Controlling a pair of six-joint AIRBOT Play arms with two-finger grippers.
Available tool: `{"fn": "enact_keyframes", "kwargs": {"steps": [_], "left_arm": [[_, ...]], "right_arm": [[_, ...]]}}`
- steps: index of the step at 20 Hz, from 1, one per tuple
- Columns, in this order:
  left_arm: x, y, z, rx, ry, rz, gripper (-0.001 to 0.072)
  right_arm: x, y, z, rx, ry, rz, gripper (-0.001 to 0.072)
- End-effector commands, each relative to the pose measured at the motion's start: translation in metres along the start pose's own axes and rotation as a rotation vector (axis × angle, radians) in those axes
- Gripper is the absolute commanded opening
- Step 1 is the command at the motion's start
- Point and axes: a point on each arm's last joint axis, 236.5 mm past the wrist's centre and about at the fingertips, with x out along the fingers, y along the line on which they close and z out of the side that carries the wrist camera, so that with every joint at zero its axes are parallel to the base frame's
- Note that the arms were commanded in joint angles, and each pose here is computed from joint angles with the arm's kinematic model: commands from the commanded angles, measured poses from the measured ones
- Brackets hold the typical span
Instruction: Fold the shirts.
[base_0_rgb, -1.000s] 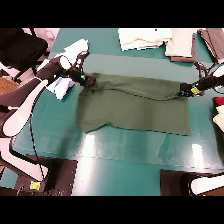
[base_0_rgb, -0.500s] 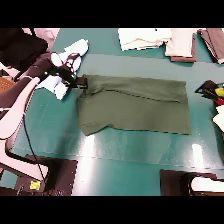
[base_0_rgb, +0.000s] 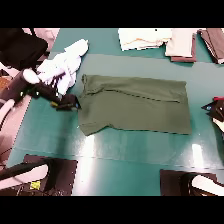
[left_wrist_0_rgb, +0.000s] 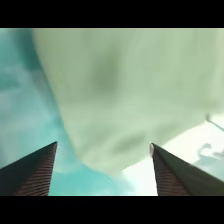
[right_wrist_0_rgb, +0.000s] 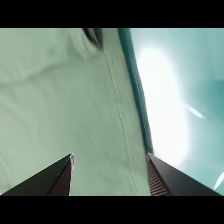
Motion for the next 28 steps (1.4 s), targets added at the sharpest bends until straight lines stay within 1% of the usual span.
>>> {"fn": "enact_keyframes", "kwargs": {"steps": [1, 4, 10, 12, 13, 14, 17, 18, 19, 20, 21, 23, 26, 28], "left_arm": [[0.024, -0.002, -0.042, -0.090, -0.003, -0.096, 0.0656], [0.036, 0.009, -0.049, -0.093, -0.007, -0.085, 0.0656], [0.038, 0.026, -0.033, -0.071, -0.082, -0.019, 0.0655], [0.044, 0.022, -0.033, -0.099, -0.103, -0.056, 0.0654], [0.049, 0.017, -0.037, -0.098, -0.099, -0.076, 0.0584], [0.056, 0.013, -0.043, -0.083, -0.086, -0.082, 0.0533], [0.065, 0.001, -0.045, -0.046, -0.084, -0.079, 0.0536], [0.066, 0.000, -0.042, -0.052, -0.100, -0.078, 0.0516], [0.065, 0.000, -0.039, -0.062, -0.112, -0.080, 0.0327], [0.065, -0.001, -0.038, -0.065, -0.116, -0.084, 0.0188], [0.065, -0.004, -0.039, -0.071, -0.110, -0.096, 0.0043], [0.064, -0.010, -0.041, -0.081, -0.097, -0.122, 0.0031], [0.064, -0.013, -0.045, -0.083, -0.079, -0.136, 0.0031], [0.064, -0.014, -0.046, -0.084, -0.075, -0.138, 0.0031]], "right_arm": [[0.004, -0.004, -0.023, 0.015, 0.039, 0.041, 0.0535], [0.006, 0.002, -0.028, 0.002, 0.059, 0.049, 0.0527], [0.006, 0.004, -0.029, -0.001, 0.068, 0.052, 0.0526], [0.006, 0.003, -0.029, -0.001, 0.068, 0.052, 0.0526], [0.006, 0.004, -0.030, -0.001, 0.070, 0.053, 0.0526], [0.006, 0.004, -0.030, -0.001, 0.069, 0.053, 0.0526], [0.006, 0.004, -0.031, -0.001, 0.076, 0.056, 0.0525], [0.006, 0.005, -0.032, -0.001, 0.080, 0.058, 0.0526], [0.006, 0.005, -0.033, -0.001, 0.084, 0.059, 0.0521], [0.006, 0.004, -0.033, -0.001, 0.085, 0.057, 0.0500], [0.006, 0.004, -0.034, 0.001, 0.086, 0.057, 0.0499], [0.006, -0.003, -0.038, 0.016, 0.102, 0.028, 0.0499], [0.003, -0.028, -0.054, 0.047, 0.168, -0.083, 0.0509], [0.003, -0.035, -0.056, 0.061, 0.172, -0.104, 0.0510]]}}
